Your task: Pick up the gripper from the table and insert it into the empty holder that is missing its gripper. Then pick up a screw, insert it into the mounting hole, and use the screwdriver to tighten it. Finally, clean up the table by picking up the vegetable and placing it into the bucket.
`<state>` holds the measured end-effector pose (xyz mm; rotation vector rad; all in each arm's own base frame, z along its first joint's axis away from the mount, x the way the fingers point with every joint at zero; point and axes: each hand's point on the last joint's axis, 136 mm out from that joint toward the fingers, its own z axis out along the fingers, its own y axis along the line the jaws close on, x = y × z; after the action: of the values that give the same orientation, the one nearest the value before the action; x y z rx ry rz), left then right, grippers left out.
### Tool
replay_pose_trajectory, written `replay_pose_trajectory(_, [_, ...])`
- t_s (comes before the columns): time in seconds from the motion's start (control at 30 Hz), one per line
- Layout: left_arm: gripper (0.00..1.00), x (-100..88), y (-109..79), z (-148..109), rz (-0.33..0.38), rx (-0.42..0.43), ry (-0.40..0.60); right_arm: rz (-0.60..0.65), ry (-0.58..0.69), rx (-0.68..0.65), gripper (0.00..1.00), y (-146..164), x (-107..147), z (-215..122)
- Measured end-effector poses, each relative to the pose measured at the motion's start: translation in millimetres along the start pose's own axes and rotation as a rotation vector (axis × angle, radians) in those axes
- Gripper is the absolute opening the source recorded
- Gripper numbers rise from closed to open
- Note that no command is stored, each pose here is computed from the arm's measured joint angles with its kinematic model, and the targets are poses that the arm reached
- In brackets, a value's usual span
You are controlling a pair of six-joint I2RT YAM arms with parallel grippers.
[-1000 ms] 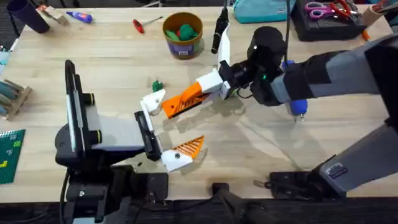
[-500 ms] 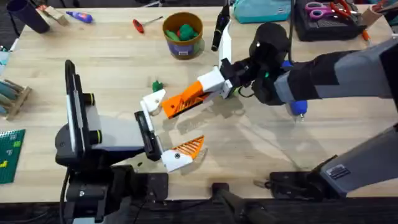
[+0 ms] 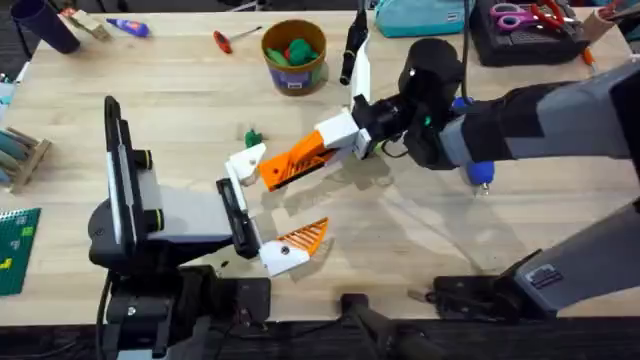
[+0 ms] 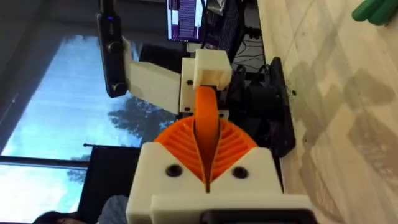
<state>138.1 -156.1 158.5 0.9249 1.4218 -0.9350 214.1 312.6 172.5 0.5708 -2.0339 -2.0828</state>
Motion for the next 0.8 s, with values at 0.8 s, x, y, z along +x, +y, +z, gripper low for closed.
replay_pose_trajectory(0.8, [0.985,-0.1,0.0,0.0,0.001,0.0,0.0,0.003,-0.042,0.011,0.01,-2.6,-6.7,3.6])
